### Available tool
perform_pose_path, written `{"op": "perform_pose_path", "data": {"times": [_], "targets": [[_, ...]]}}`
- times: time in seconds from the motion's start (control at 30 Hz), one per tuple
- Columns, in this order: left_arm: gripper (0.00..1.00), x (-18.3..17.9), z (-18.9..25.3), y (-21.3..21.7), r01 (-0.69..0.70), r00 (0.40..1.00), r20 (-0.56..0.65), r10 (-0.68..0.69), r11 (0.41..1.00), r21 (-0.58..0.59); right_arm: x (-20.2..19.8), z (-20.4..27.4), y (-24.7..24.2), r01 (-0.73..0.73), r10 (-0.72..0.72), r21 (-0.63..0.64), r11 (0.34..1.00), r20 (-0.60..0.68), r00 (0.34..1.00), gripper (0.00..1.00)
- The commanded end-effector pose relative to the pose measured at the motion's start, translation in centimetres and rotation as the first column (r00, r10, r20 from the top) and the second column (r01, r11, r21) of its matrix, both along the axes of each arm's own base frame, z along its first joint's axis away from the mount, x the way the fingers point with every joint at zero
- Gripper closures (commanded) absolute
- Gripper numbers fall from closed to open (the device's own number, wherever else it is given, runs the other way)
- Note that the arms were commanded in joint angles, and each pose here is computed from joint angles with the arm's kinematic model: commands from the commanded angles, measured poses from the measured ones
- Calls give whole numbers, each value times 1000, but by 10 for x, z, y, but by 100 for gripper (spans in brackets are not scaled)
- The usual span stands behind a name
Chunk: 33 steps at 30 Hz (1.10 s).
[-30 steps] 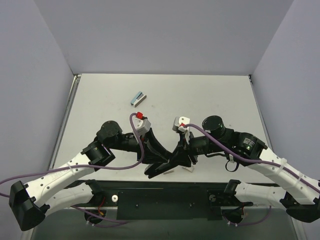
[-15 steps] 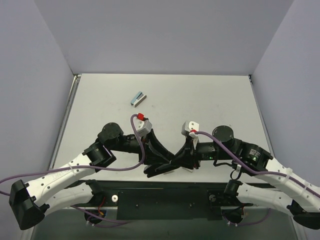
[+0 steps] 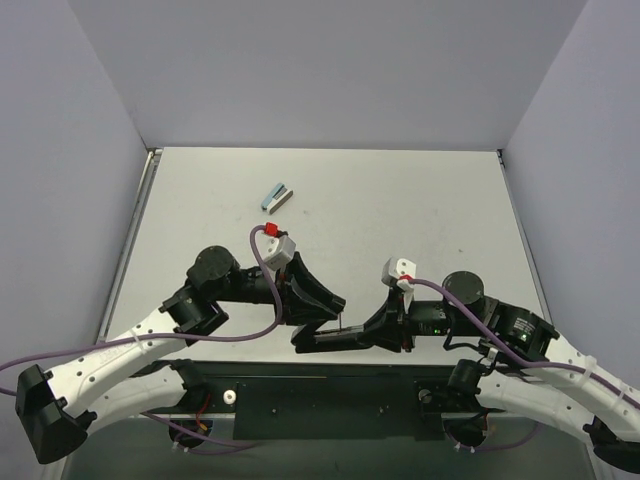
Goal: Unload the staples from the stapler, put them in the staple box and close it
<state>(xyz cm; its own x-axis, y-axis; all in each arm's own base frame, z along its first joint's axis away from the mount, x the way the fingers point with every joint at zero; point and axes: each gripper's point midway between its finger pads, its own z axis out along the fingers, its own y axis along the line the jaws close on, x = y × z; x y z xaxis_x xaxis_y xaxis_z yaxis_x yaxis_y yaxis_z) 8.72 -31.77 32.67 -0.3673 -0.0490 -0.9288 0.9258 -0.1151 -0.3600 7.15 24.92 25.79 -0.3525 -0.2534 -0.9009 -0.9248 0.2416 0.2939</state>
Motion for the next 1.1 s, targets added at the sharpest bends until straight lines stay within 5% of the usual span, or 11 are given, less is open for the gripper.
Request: {"op": "perform_pose_path", "data": {"times": [0.0, 0.27, 0.4, 0.47, 0.73, 0.93, 1.07], "targets": [[100, 4, 65, 10, -59, 991, 110, 80, 982, -178, -10, -21, -15, 2, -5, -67, 998, -47, 999, 100], [100, 9, 61, 6, -66, 991, 105, 84, 984, -166, 3, -4, -16, 78, -79, -48, 996, -16, 997, 99], [100, 15, 53, 5, -95, 988, 105, 111, 984, -149, 12, 9, -17, 115, -115, -54, 992, 10, 993, 70], [100, 18, 51, 5, -114, 986, 104, 129, 984, -139, 16, 11, -18, 137, -136, -64, 988, 23, 990, 62], [100, 36, 42, 6, -213, 966, 129, 223, 973, -87, 35, 14, -24, 231, -225, -96, 968, 70, 972, 50], [100, 56, 34, 6, -309, 941, 131, 313, 950, -48, 57, 35, -26, 346, -338, -74, 935, 103, 935, 48], [100, 70, 28, 8, -383, 914, 130, 383, 923, -30, 74, 55, -21, 427, -423, -28, 904, 93, 901, 64]]}}
